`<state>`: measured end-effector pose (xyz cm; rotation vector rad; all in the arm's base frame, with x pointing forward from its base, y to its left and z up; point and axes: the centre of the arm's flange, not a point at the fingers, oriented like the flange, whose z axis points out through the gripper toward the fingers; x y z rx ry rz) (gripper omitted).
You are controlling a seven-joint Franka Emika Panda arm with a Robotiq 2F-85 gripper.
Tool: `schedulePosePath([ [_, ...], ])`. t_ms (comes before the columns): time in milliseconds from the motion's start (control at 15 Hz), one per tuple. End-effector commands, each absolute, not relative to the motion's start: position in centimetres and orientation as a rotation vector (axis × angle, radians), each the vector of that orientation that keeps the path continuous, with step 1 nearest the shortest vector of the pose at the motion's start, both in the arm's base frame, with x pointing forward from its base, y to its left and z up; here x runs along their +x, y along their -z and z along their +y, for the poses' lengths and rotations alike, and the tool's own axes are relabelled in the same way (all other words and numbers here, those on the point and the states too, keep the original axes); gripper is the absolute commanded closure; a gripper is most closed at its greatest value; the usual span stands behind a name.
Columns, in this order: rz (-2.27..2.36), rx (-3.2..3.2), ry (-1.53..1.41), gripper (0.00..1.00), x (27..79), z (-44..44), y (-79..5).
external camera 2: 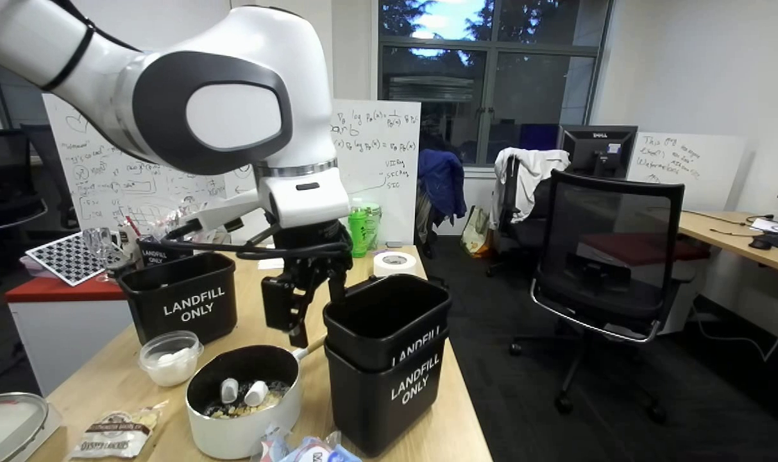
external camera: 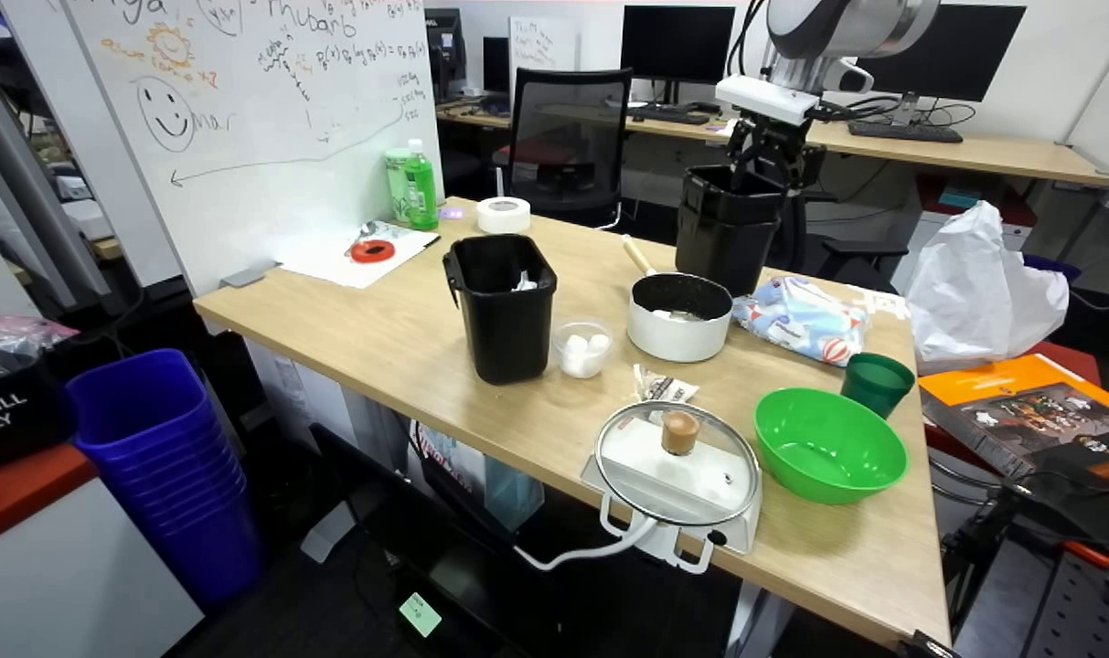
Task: Remove the black bin from the other black bin
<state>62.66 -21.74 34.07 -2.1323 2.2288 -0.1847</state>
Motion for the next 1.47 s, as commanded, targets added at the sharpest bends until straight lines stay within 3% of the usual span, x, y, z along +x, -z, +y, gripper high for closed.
schedulePosePath([
  [0, 2.272, -2.08, 0.216, 0.32, 63.5, -21.9, -33.7],
  [533, 2.297, -2.046, 0.236, 0.91, 64.0, -22.0, -33.5],
  [667, 2.291, -2.046, 0.239, 1.0, 64.1, -22.0, -33.7],
  [1400, 2.262, -1.99, 0.275, 0.98, 64.7, -22.6, -36.4],
])
